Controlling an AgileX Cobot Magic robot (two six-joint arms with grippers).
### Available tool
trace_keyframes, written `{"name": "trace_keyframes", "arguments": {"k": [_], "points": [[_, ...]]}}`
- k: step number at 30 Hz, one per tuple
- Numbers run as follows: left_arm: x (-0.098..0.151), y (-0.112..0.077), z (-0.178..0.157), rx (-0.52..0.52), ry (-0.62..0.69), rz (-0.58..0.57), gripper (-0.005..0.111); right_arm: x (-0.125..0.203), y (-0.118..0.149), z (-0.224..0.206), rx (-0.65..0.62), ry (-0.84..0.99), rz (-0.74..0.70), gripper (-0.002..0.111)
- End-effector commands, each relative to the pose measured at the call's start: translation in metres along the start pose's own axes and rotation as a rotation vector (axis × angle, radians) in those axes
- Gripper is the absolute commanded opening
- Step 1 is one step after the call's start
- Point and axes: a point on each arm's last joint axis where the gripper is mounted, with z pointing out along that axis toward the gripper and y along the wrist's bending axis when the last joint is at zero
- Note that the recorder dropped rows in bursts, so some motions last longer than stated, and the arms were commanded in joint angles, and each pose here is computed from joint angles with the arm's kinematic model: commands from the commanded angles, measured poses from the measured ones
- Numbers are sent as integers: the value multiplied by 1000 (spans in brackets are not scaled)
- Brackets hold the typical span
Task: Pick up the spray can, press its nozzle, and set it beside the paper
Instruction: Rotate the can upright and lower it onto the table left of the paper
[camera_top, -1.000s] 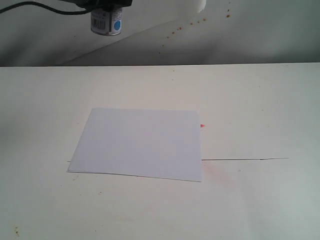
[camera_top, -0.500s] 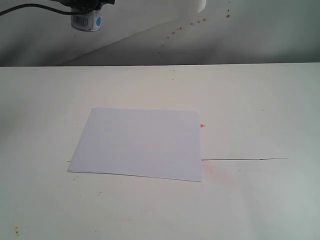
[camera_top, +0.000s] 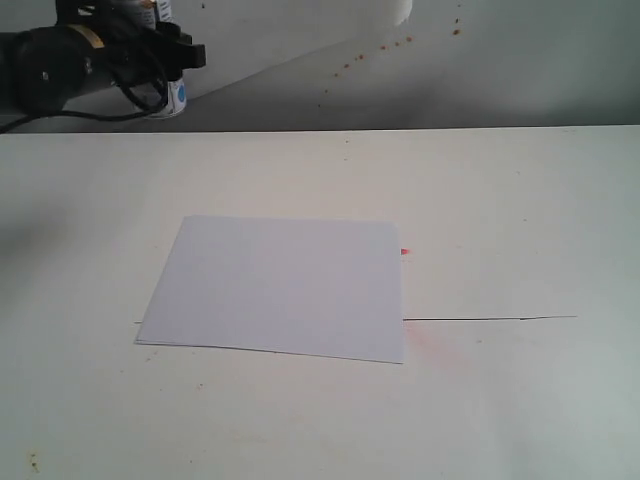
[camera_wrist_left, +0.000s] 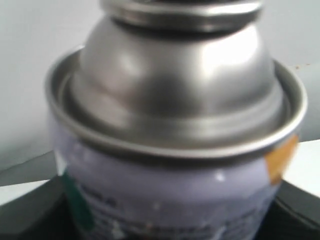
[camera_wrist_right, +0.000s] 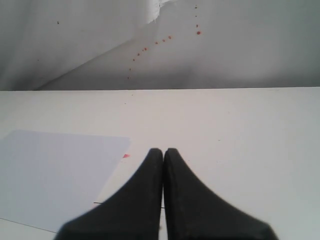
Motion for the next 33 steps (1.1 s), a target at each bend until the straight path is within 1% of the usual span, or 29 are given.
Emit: {"name": "trace_keyframes", "arguments": {"k": [1, 2, 4, 7, 10, 14, 17, 19, 24, 33], "points": [[4, 30, -8, -48, -108, -92, 0, 0, -1, 0, 12, -7, 1, 0], [10, 41, -11, -56, -116, -120, 0, 0, -1, 0, 12, -7, 1, 0], [21, 58, -14, -60, -84, -90, 0, 0, -1, 0, 13, -9, 1, 0], [36, 70, -18, -71, -39, -58, 0, 0, -1, 0, 13, -9, 1, 0], [52, 78, -20, -76, -46, -73, 0, 0, -1, 0, 13, -9, 1, 0], [71, 78, -17, -45, -92, -80, 0, 0, -1, 0, 13, -9, 1, 0], [81, 74, -13, 12, -118, -33, 0, 0, -1, 0, 13, -9, 1, 0], [84, 72, -11, 33, -136, -19, 0, 0, -1, 0, 13, -9, 1, 0], [100, 74, -3, 30, -103, -35, 0, 0, -1, 0, 13, -9, 1, 0], [128, 73, 11, 62, -104, -49, 0, 0, -1, 0, 13, -9, 1, 0]]}}
